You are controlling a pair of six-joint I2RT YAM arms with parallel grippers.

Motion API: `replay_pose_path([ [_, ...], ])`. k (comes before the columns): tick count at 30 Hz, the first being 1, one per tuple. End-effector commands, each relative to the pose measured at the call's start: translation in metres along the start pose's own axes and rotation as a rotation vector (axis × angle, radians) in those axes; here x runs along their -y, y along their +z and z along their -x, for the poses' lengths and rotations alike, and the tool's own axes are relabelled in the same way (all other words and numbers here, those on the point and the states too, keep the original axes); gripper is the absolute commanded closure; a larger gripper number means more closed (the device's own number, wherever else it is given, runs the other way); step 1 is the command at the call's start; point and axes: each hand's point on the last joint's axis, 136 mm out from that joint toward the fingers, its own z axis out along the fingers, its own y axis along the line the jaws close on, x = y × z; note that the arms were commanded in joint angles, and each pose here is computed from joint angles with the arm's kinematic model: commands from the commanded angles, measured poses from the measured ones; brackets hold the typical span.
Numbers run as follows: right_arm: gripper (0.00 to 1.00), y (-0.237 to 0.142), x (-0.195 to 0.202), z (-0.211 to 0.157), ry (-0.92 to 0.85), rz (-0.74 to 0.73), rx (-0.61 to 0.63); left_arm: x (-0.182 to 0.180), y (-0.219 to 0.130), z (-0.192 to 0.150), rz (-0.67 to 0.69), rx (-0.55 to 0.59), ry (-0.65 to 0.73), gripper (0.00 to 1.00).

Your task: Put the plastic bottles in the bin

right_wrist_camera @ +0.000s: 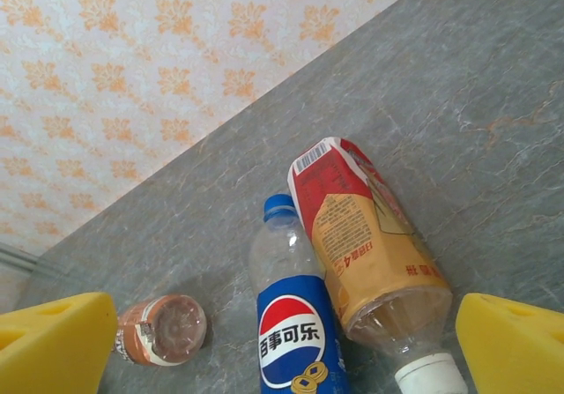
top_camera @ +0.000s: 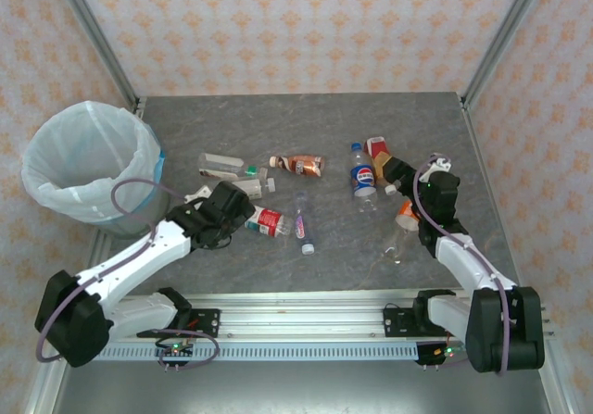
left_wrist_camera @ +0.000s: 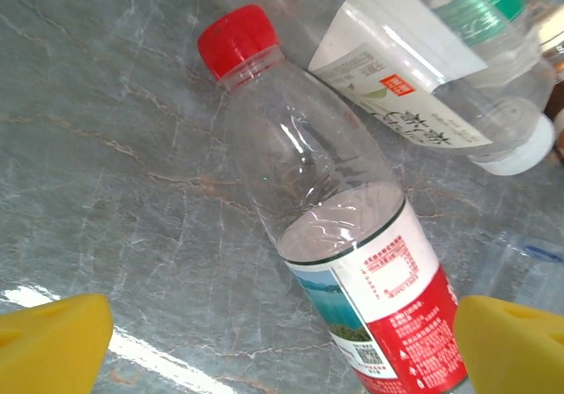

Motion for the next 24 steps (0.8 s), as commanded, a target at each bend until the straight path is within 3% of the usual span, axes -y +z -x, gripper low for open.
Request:
replay_pose_path([
  [1, 0.01, -0.001, -0.020, 0.012, -0.018, 0.065, 0.018, 0.019, 0.002, -0.002, -0.018, -0.008, -0.040, 0.00],
  [7, 0.01, -0.010, -0.013, 0.003, -0.015, 0.046, 0.016, 0.035, 0.024, -0.011, -0.039, -0.018, -0.146, 0.00],
  [18, 0.01, -0.020, -0.008, -0.002, -0.055, 0.025, 0.013, 0.061, 0.056, -0.019, 0.016, -0.040, -0.082, 0.00],
  [24, 0.01, -0.020, -0.011, -0.001, -0.051, 0.041, 0.016, 0.055, 0.068, -0.031, 0.061, -0.061, -0.069, 0.04],
])
